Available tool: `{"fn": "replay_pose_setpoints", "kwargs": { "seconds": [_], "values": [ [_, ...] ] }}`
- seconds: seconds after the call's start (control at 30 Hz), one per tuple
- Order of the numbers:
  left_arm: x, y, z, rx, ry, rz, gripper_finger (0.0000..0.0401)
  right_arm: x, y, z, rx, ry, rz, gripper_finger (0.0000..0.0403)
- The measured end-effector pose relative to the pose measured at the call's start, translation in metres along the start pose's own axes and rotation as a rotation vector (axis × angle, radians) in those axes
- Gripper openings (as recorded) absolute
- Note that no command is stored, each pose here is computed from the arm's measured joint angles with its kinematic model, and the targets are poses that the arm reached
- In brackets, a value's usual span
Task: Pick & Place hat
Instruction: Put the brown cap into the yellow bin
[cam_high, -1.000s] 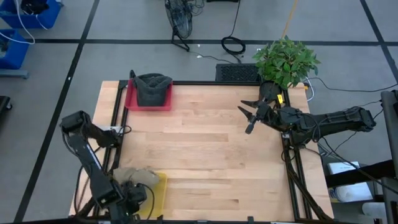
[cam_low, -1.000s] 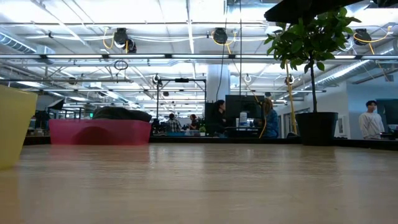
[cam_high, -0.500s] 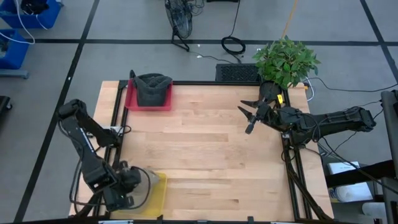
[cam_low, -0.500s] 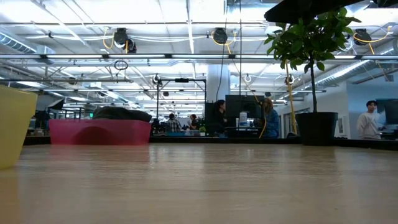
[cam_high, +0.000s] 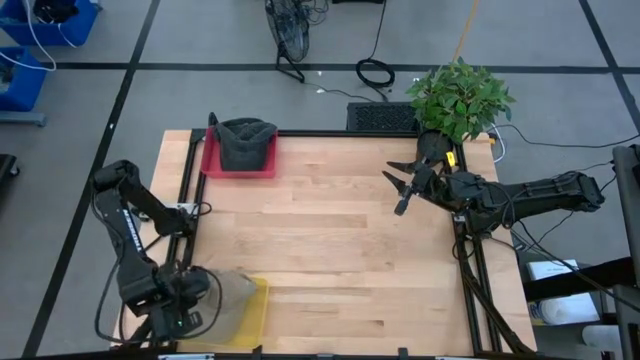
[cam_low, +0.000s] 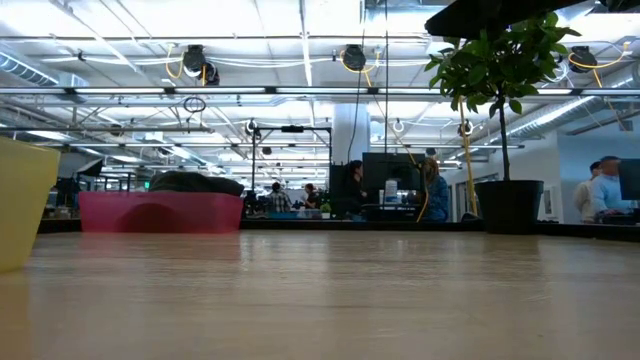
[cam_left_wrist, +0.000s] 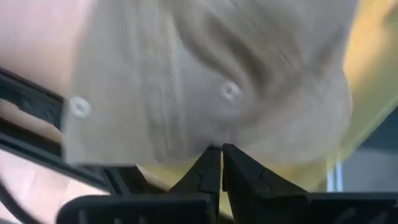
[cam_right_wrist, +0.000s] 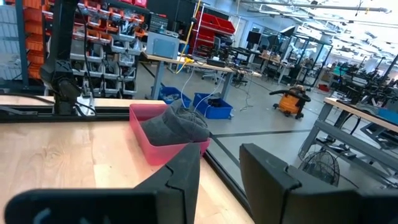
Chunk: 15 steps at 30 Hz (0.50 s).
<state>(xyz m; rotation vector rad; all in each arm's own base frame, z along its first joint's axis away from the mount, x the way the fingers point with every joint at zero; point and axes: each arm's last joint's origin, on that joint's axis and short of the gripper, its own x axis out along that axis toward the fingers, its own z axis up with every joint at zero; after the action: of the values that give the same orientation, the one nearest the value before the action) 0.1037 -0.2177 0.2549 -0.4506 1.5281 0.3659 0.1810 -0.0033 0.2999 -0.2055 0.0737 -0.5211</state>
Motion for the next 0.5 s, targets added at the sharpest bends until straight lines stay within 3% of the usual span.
{"fn": "replay_pose_setpoints", "kwargs": {
  "seconds": [0.23,0.5],
  "values": [
    [0.006,-0.002,0.002,-0.031,-0.116,-0.034,0.0026,0.0,0.0,0.0,0.0,0.0,0.0,0.01],
    [0.065,0.004,0.002,-0.072,-0.033,-0.131,0.0026,0.0,0.0,-0.001,-0.004,0.006,0.001,0.01]
  ]
}}
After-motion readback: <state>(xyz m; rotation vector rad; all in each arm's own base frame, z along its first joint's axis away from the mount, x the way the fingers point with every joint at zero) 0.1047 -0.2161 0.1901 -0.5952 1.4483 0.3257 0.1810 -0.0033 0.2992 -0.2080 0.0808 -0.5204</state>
